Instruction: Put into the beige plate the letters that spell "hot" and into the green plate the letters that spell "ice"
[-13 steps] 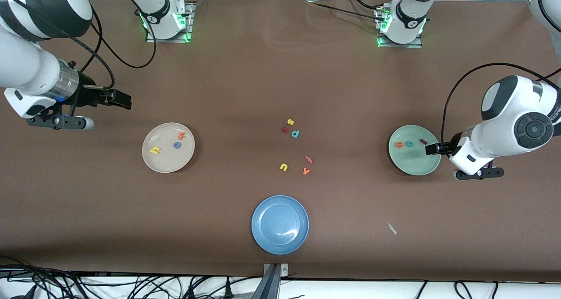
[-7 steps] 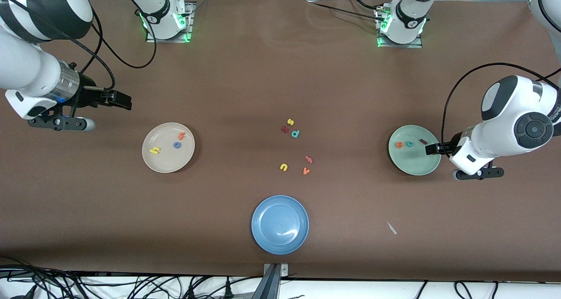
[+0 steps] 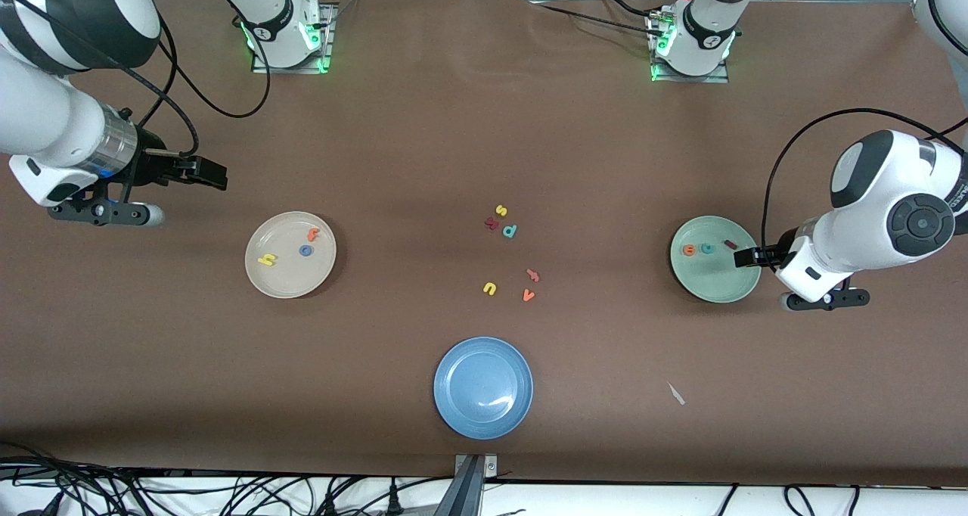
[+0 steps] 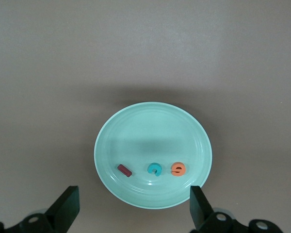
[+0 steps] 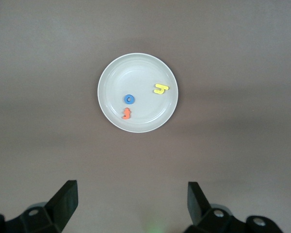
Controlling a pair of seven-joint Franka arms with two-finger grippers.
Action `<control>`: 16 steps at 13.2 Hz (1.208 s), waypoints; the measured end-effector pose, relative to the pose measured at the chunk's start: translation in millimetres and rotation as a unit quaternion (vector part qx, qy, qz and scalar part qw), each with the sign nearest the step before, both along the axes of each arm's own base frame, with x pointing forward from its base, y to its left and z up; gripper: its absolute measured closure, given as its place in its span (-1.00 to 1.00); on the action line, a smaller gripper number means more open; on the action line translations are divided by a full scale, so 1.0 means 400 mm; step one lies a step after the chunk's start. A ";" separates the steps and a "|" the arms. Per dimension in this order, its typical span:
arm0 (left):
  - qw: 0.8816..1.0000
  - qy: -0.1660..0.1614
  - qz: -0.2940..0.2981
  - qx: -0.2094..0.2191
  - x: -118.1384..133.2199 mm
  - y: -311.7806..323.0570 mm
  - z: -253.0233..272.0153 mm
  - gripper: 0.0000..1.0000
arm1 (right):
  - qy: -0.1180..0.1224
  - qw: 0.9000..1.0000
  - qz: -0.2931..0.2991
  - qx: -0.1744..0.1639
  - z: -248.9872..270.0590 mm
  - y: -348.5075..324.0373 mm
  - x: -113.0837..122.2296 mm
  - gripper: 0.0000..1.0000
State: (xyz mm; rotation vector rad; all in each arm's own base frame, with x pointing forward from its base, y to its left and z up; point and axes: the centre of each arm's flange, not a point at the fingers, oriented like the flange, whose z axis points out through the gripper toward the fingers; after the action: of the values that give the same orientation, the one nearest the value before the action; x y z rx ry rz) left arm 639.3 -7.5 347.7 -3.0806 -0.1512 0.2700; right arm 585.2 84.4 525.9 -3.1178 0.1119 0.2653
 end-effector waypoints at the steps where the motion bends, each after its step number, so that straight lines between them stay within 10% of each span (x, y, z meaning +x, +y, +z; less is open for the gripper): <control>1: 1.000 0.000 0.000 0.000 0.000 0.000 0.000 -1.00 | 0.000 1.000 0.000 0.000 -0.001 0.000 0.000 -1.00; 9: 1.000 -0.008 0.000 0.000 0.009 0.001 0.027 -1.00 | 0.002 1.000 0.000 0.000 -0.006 0.000 0.002 -1.00; 16: 0.999 -0.009 -0.049 0.012 -0.008 0.027 0.304 -1.00 | 0.002 1.000 0.000 0.000 -0.007 0.000 0.002 -1.00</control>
State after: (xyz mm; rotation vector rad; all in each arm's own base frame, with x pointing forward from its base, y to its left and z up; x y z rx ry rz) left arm 636.2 3.5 469.3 -3.0564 -0.0046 0.2342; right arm 586.1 84.3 523.3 -3.1175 0.1122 0.2723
